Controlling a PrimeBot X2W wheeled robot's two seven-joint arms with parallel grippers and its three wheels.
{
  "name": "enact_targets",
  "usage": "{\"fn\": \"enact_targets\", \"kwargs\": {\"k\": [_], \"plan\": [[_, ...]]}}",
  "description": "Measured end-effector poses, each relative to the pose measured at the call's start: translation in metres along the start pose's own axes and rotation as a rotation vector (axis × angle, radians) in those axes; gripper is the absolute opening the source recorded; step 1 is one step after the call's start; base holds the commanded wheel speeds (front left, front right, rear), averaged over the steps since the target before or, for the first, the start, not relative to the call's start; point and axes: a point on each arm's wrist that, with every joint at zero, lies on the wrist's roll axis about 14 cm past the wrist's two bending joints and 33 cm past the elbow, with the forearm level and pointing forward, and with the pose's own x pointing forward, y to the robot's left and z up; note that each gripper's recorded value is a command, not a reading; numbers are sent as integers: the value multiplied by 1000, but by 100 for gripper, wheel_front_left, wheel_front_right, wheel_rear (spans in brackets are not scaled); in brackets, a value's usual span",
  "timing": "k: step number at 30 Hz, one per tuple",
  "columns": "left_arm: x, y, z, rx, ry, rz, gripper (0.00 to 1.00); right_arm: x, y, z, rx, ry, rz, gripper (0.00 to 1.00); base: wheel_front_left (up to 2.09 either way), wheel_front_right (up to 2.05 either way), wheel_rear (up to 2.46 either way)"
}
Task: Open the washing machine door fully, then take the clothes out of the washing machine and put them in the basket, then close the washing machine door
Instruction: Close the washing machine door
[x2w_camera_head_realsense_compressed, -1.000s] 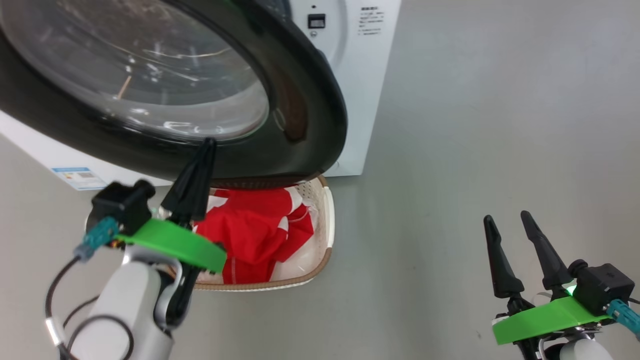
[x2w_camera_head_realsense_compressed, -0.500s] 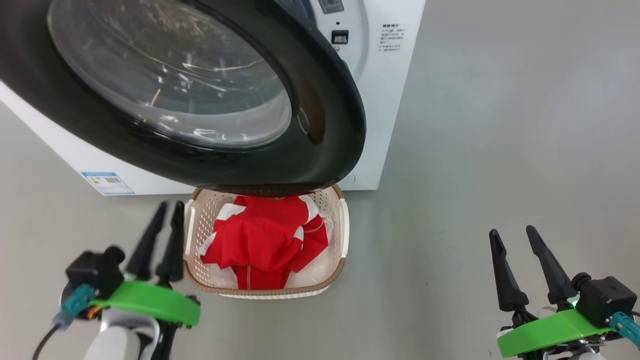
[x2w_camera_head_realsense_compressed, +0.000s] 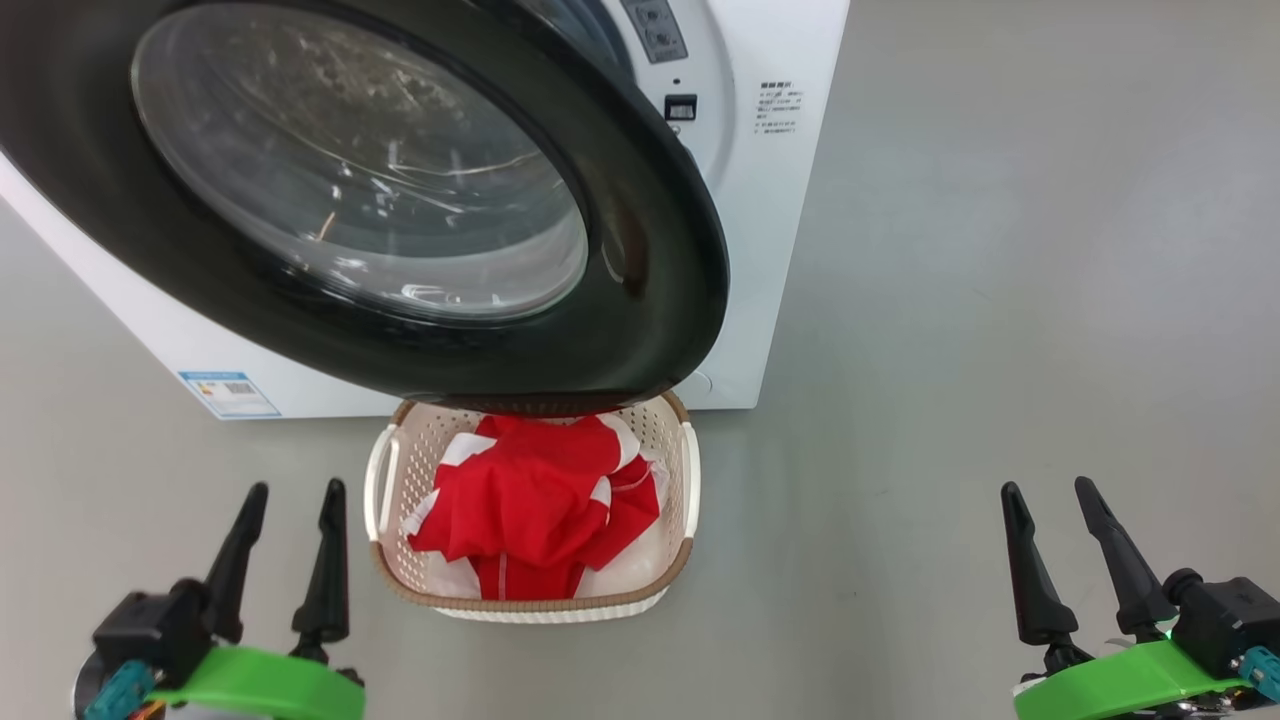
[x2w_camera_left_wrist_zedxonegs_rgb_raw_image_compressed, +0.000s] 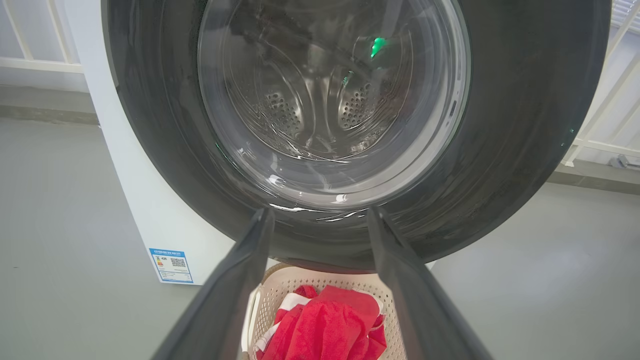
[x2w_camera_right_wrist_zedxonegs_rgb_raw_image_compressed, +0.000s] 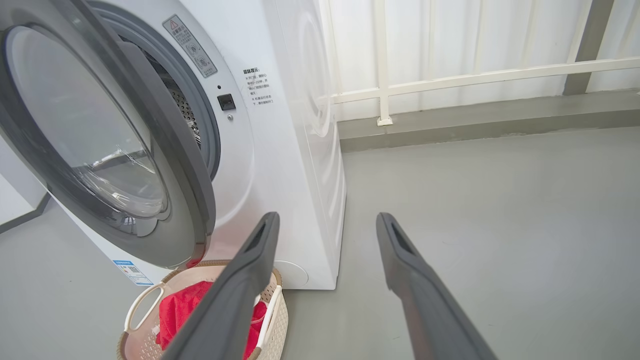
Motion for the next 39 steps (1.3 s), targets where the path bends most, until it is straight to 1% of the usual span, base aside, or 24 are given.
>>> {"fn": "enact_targets", "kwargs": {"k": [7, 18, 28, 37, 38, 39], "plan": [[-16, 11, 5, 12, -17, 35, 100, -10, -6, 2, -3, -5, -17, 100, 0, 0, 0], [-40, 12, 0, 32, -5, 48, 100, -25, -15, 4, -4, -9, -46, 100, 0, 0, 0], [-41, 10, 4, 30, -18, 50, 100, -28, -17, 5, -4, -13, -52, 100, 0, 0, 0], [-44, 13, 5, 35, -20, 60, 100, -26, -10, 3, -2, -6, -33, 100, 0, 0, 0], [-45, 13, 5, 32, -20, 64, 100, -25, -4, 0, 1, 0, -13, 47, 0, 0, 0], [-45, 13, 5, 30, -21, 66, 100, -24, 0, 0, 3, 2, -2, 0, 0, 0, 0]]}}
